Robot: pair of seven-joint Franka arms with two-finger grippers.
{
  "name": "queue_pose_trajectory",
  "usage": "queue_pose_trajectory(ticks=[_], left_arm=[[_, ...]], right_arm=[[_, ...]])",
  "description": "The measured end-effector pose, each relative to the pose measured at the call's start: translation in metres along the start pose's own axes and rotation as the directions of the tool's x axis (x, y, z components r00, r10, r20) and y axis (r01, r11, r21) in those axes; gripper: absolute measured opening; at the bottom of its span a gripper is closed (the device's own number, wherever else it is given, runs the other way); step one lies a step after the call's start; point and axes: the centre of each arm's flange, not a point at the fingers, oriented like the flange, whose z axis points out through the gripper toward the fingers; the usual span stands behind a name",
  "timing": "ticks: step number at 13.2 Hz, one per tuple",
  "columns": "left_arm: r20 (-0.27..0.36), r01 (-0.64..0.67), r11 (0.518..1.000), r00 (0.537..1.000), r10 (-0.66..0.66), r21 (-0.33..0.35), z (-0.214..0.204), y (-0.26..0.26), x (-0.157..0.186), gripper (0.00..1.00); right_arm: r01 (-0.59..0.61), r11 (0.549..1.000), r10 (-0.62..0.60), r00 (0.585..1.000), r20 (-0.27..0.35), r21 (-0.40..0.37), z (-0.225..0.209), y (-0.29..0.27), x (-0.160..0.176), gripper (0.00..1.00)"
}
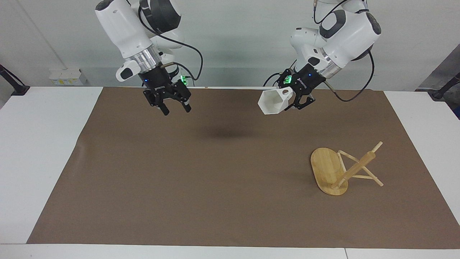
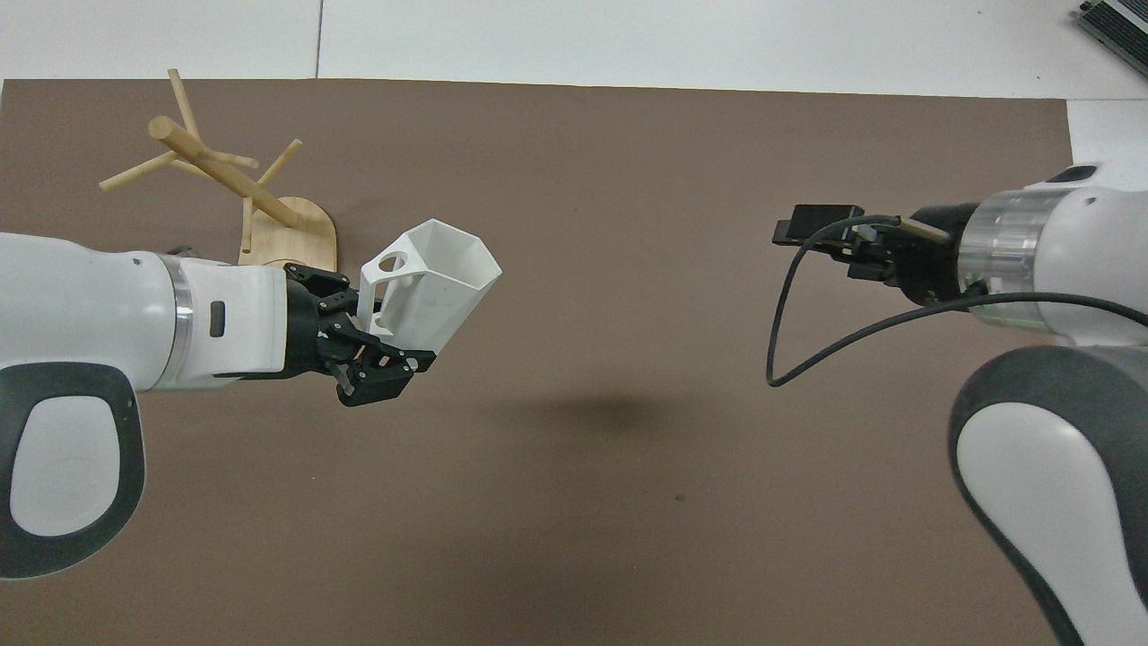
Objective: Hang cup on rack
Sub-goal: 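Move the cup with the left gripper onto a peg of the mug tree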
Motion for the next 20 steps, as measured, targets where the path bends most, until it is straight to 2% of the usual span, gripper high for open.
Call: queue_pose_trajectory(ticks=[3, 6, 10, 13, 20], left_arm=[[0.026, 0.129, 0.985, 0.991, -0.133, 0.114, -0.002, -0.009, -0.002, 0.68], [-0.008, 0.286, 0.945, 0.957, -0.289, 0.158, 0.0, -0.018, -0.002, 0.68], [-0.016, 0.365, 0.905, 0.929, -0.371, 0.219, 0.022, -0.049, -0.007, 0.68], [-0.043, 0.402, 0.877, 0.913, -0.406, 0.264, 0.033, -0.078, -0.012, 0.68], [-0.088, 0.49, 0.819, 0.869, -0.488, 0.297, 0.025, -0.141, -0.033, 0.68]], right_arm=[[-0.033, 0.995, 0.031, 0.999, -0.014, -0.094, -0.026, 0.052, 0.017, 1.0], [0.046, 0.96, -0.066, 0.996, -0.064, -0.275, -0.043, 0.072, 0.024, 1.0], [0.188, 0.909, -0.198, 0.98, 0.01, -0.371, -0.051, 0.086, 0.025, 1.0], [0.243, 0.89, -0.231, 0.97, 0.079, -0.386, -0.065, 0.095, 0.025, 1.0], [0.312, 0.875, -0.248, 0.945, 0.211, -0.371, -0.099, 0.088, 0.03, 1.0]])
